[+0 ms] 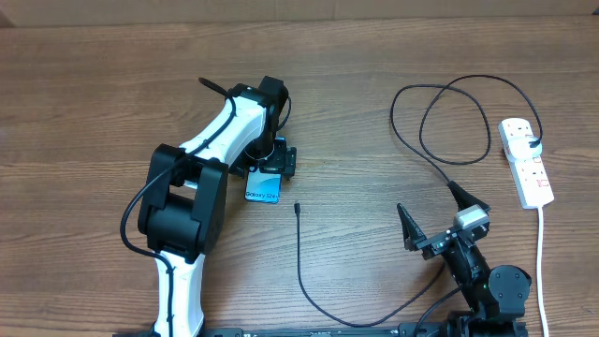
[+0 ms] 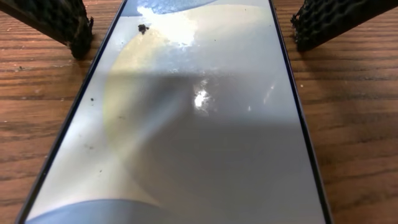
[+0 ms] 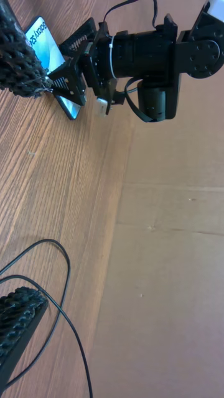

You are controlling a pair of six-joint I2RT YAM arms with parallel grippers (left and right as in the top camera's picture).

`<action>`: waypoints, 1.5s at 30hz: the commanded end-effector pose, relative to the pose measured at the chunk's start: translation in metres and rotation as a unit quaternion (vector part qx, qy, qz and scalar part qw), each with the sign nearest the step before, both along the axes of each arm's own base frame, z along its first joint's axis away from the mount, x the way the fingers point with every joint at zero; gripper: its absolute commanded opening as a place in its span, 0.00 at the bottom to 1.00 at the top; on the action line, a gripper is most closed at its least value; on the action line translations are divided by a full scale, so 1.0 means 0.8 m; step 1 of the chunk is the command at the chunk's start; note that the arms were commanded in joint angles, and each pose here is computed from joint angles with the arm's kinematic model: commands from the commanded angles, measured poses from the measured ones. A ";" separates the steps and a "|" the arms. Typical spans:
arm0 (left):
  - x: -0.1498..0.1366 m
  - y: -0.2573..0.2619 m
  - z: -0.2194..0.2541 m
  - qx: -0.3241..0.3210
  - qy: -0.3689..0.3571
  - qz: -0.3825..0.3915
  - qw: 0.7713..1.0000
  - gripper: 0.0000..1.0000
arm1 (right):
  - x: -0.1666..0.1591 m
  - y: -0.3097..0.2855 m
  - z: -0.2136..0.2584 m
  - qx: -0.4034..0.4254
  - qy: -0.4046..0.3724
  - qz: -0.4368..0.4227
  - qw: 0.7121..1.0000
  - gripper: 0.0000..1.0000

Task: Plug charger to phone and switch on socket
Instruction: 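Hold the phone raised in the left gripper above the table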

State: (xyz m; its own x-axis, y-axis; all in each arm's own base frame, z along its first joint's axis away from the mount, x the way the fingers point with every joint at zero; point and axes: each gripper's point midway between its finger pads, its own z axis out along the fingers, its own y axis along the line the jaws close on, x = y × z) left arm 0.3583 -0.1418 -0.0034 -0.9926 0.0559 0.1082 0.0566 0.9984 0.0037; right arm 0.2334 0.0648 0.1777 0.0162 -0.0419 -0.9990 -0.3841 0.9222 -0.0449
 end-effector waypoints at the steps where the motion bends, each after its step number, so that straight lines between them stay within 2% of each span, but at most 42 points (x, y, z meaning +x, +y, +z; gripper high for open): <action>1: -0.008 0.027 -0.055 0.064 0.015 -0.006 0.998 1.00 | 0.000 0.000 -0.001 0.002 -0.002 -0.002 1.000 1.00; 6: -0.001 0.024 -0.057 0.055 0.005 -0.033 0.998 0.93 | 0.000 0.000 -0.001 0.002 -0.002 -0.002 1.000 1.00; 11: -0.003 0.025 -0.057 0.055 0.008 -0.037 0.998 0.91 | 0.000 0.000 -0.001 0.002 -0.002 -0.002 1.000 1.00; 20: -0.004 0.024 -0.058 0.052 0.010 -0.036 0.998 1.00 | 0.000 0.000 -0.001 0.002 -0.002 -0.002 1.000 1.00; 27: -0.007 0.016 -0.058 0.035 0.016 -0.034 0.999 1.00 | 0.000 0.000 -0.001 0.002 -0.002 -0.002 1.000 1.00; 30: -0.007 0.016 -0.058 0.035 0.017 -0.034 0.999 0.89 | 0.000 0.000 -0.001 0.002 -0.002 -0.002 1.000 1.00; 33: -0.007 0.016 -0.058 0.035 0.016 -0.034 0.999 0.87 | 0.000 0.000 -0.001 0.002 -0.002 -0.002 1.000 1.00; 45: -0.008 0.017 -0.058 0.035 0.017 -0.034 0.999 0.97 | 0.000 0.000 -0.001 0.002 -0.002 -0.002 1.000 1.00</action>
State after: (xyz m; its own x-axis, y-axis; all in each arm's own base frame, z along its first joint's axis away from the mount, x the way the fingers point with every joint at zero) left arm 0.3733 -0.1465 -0.0032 -0.9912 0.1272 0.0366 0.1273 0.9919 0.0010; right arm 0.2334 0.0649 0.1778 0.0167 -0.0422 -0.9990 -0.3844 0.9220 -0.0454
